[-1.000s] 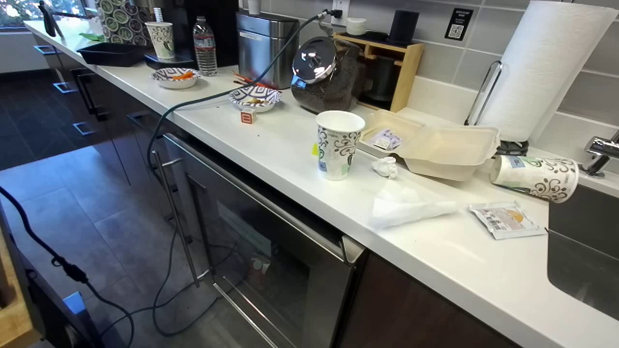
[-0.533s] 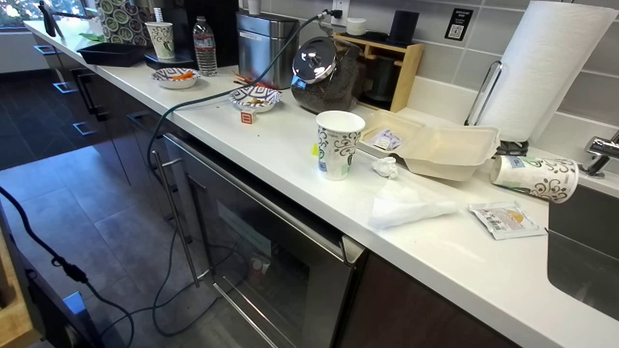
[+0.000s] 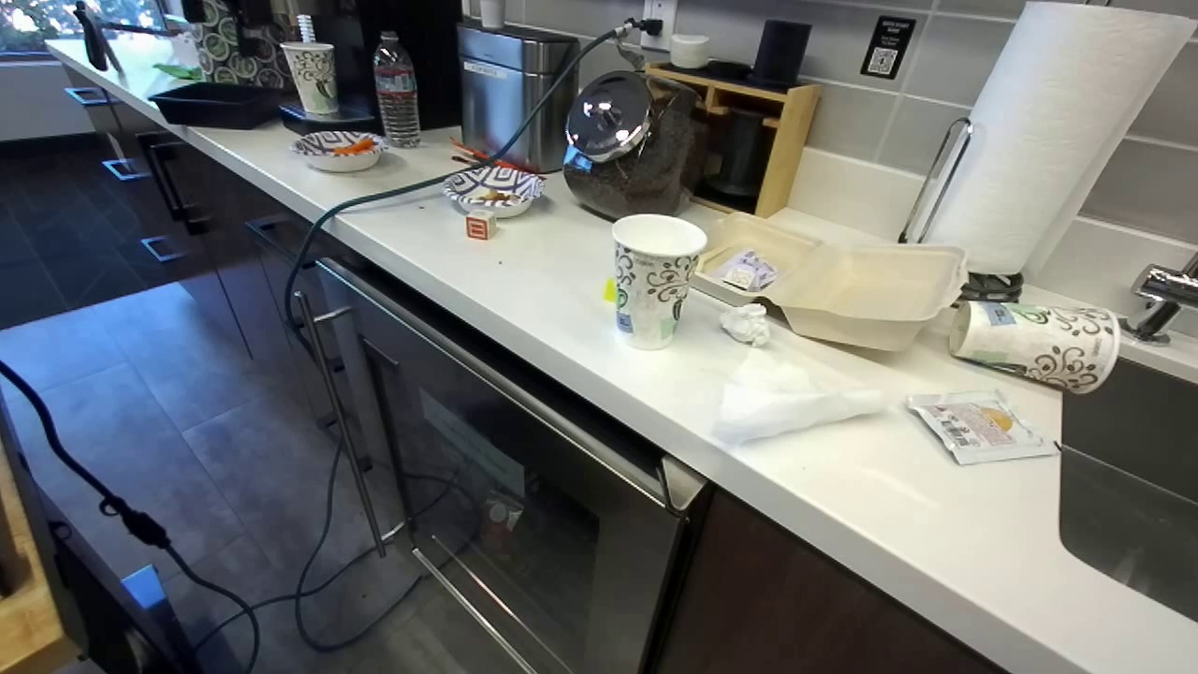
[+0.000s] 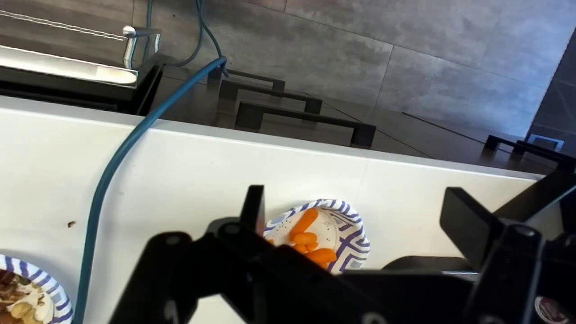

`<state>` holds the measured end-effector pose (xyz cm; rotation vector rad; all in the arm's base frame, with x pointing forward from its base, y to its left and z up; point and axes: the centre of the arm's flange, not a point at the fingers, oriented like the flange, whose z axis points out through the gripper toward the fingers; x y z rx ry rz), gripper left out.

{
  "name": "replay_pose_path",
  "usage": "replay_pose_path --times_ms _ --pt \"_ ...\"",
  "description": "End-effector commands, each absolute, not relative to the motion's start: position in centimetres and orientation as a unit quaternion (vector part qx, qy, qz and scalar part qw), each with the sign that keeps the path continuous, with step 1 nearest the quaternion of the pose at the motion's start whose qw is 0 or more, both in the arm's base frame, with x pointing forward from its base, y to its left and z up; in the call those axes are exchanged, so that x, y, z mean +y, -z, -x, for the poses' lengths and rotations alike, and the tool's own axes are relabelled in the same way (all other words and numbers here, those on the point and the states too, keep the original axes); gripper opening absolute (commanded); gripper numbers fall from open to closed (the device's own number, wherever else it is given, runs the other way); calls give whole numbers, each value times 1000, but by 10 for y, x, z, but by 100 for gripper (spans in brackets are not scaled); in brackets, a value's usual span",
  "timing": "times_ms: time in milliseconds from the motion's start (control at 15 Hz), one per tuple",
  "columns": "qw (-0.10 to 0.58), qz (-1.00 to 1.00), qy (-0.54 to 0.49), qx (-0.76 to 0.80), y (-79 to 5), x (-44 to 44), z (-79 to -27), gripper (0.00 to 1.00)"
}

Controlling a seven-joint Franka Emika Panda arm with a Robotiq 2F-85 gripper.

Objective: Move the left plate to the right

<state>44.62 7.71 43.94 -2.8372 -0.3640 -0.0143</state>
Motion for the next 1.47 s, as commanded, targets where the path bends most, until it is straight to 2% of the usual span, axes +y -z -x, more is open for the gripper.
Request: replay_pose_path --times_ms 0,267,600,1400 --pt "140 982 5 -125 -439 76 -449 100" --pt "182 974 49 -124 -407 81 -486 100" --pt "184 972 109 -98 -360 84 -529 100" --pt "222 972 62 -54 -278 74 -588 100"
